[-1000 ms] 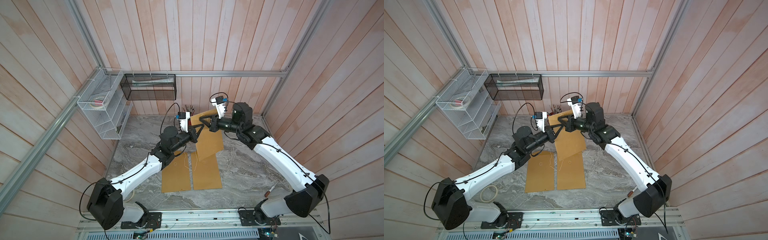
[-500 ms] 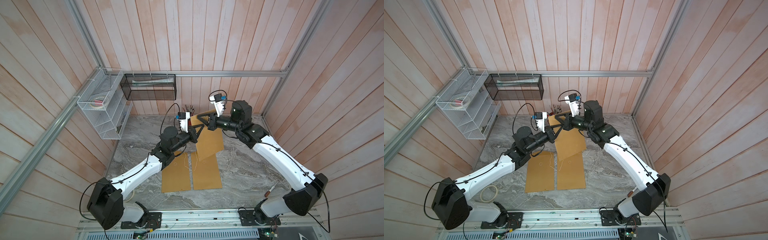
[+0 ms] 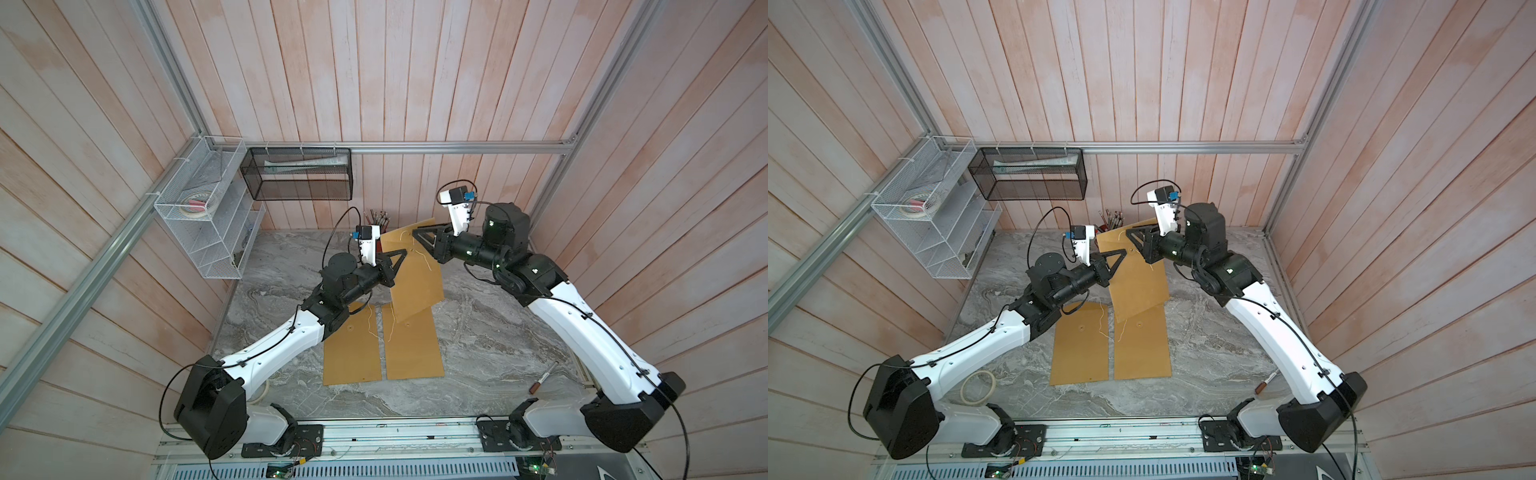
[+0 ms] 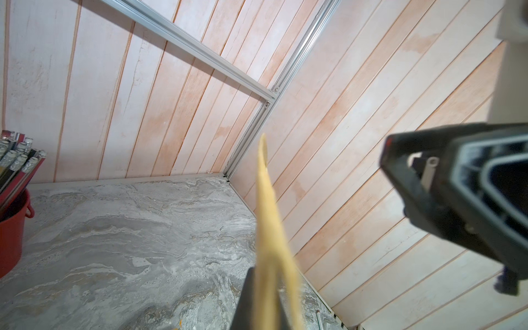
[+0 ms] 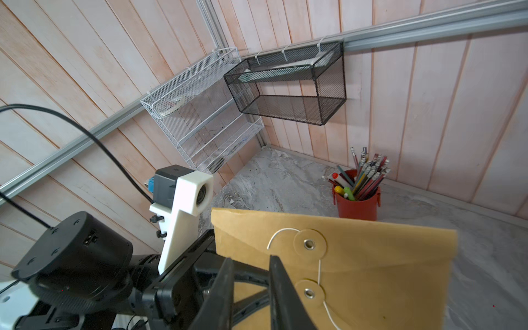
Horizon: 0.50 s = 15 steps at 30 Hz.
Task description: Open the file bag
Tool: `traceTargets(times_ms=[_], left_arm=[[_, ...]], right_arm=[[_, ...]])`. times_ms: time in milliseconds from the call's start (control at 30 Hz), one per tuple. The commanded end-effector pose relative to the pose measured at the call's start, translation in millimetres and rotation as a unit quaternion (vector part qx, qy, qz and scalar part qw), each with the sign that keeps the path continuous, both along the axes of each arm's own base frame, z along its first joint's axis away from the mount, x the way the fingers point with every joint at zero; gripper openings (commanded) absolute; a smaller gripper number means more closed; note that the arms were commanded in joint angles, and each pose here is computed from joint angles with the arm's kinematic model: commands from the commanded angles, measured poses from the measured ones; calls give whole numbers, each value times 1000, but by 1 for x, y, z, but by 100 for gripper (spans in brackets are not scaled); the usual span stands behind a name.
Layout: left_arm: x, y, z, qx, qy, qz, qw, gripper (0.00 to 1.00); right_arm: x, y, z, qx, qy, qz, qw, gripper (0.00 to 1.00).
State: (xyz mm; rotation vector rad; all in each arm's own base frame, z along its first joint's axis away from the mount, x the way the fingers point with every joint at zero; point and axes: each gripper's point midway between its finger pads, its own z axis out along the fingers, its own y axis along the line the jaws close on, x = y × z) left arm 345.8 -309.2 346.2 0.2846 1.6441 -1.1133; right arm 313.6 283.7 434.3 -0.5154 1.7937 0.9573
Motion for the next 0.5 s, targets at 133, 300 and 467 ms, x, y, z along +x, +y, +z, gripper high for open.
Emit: traceTargets(times_ms=[133,300,467], left_arm=[[3,-2,13,40,-32,4,999,0],[1,-2,18,48,-41,-1,998,0],[0,-2,20,48,-43,-3,998,0]], right_arm=[[0,-32,-40,-75,41,-43,995,32],[2,-34,-66,-98,64,-44,992,32],[4,-35,-84,-117,81,-46,989,33]])
